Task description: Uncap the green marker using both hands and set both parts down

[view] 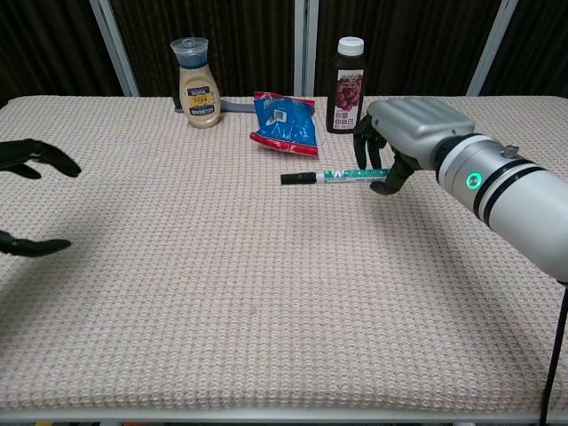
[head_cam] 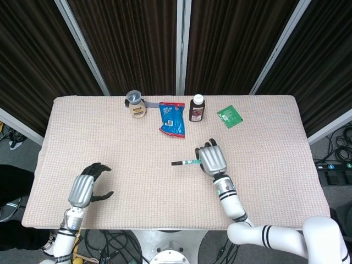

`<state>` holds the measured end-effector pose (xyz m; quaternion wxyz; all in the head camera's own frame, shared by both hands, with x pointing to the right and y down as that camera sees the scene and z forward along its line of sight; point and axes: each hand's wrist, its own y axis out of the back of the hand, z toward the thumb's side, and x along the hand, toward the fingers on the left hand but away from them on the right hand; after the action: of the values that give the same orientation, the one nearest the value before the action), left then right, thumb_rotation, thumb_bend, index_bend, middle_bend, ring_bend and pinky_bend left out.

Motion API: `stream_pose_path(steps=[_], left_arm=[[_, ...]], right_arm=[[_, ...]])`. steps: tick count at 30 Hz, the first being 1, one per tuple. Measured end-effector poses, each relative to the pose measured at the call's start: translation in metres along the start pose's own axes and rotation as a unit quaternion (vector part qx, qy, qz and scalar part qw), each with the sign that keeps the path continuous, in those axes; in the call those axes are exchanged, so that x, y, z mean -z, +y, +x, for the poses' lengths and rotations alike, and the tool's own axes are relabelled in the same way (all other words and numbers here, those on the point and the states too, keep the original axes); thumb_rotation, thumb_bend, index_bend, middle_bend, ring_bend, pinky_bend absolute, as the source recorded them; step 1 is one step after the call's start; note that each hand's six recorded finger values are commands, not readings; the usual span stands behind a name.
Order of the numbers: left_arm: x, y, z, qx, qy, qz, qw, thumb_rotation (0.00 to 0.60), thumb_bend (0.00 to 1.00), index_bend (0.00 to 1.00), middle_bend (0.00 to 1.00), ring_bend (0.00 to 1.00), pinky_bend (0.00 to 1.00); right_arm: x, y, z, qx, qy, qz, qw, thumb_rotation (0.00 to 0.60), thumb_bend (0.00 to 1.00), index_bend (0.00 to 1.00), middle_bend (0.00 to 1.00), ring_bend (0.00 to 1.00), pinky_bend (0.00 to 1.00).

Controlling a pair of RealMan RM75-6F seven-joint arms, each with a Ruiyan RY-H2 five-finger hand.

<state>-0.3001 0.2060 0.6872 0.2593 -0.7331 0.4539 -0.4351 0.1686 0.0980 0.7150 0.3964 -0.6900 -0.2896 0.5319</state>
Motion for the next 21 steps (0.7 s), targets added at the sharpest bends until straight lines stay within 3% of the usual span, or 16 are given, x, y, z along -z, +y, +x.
stream_pose_path(steps=[7, 15, 21], left_arm=[[-0.052, 0.008, 0.043, -0.001, -0.048, 0.021, 0.9986, 0.6, 0.16, 0.31, 0.29, 0.22, 0.33], [-0.1, 0.002, 0.083, 0.017, -0.048, 0.041, 0.9979, 0.6, 0.21, 0.35, 0.36, 0.29, 0.43], [-0.13, -0.018, 0.107, 0.025, -0.048, 0.084, 0.995, 0.6, 0.21, 0.41, 0.42, 0.35, 0.49]], right_arm=[[0.003, 0.024, -0.004, 0.027, -0.017, -0.011, 0.9994, 0.6, 0.23, 0.64, 0.61, 0.32, 0.19], [-0.011, 0.028, -0.005, 0.033, -0.012, -0.022, 0.9991, 0.6, 0.24, 0.65, 0.62, 0.34, 0.2], [-0.018, 0.032, -0.007, 0.044, -0.022, -0.029, 0.9983, 0.6, 0.25, 0.66, 0.62, 0.35, 0.22]])
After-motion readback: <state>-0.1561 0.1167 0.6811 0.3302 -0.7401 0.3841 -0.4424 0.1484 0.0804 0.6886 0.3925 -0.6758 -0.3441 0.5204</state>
